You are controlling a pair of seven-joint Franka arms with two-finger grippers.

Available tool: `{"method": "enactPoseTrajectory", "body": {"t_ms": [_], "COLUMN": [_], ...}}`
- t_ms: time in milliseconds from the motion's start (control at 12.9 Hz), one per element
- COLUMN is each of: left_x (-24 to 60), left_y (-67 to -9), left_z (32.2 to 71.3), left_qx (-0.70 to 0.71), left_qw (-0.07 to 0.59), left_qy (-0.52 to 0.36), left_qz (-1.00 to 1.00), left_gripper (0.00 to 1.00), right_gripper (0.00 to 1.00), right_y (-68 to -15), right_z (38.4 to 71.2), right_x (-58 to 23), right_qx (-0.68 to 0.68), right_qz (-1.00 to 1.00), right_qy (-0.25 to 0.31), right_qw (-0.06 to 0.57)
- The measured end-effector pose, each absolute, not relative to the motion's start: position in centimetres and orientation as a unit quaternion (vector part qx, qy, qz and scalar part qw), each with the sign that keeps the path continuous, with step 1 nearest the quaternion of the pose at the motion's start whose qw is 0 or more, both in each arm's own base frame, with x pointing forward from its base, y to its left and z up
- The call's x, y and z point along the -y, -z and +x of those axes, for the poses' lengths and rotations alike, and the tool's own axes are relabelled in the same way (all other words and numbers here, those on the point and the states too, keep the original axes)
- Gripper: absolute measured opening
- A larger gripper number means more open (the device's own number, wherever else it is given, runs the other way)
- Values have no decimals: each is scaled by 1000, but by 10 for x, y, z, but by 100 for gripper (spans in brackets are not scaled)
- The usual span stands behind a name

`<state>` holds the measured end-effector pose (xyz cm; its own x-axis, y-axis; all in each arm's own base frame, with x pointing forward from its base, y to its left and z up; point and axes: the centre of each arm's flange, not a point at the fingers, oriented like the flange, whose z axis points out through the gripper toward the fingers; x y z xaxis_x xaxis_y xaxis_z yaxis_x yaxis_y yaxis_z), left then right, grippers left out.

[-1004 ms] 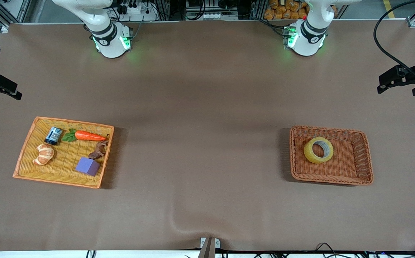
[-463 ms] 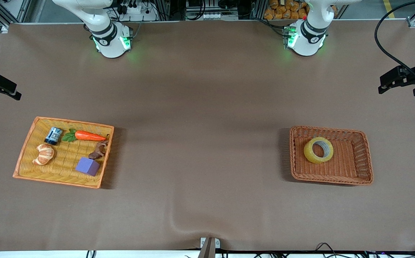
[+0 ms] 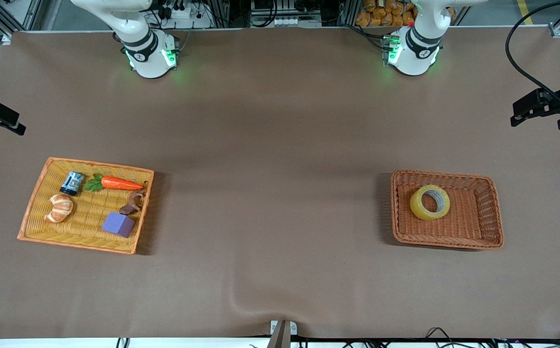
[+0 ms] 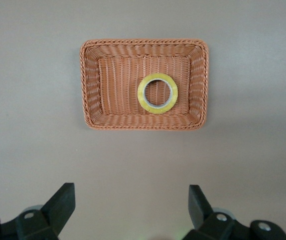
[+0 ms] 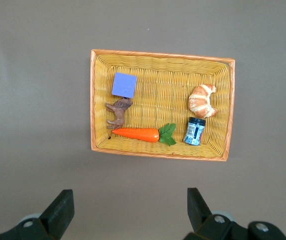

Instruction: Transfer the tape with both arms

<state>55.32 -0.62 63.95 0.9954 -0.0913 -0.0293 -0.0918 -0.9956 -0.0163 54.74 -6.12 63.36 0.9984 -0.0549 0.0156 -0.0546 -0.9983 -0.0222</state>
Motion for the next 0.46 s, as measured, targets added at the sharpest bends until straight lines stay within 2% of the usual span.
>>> {"method": "enactPoseTrajectory", "body": {"t_ms": [463], "left_x": [8], "left_y": [-640], "left_z": [553], "left_qx": [-47], "left_qw": [9], "left_qy": [-15], "left_qz": [-999], "left_gripper": [100], "right_gripper": [100], "right_y": [-634], "right_z": [547], "right_x": [61], "right_qx": [-27], "right_qz": [-1000], "right_qy": [8], "right_qw": [11]}}
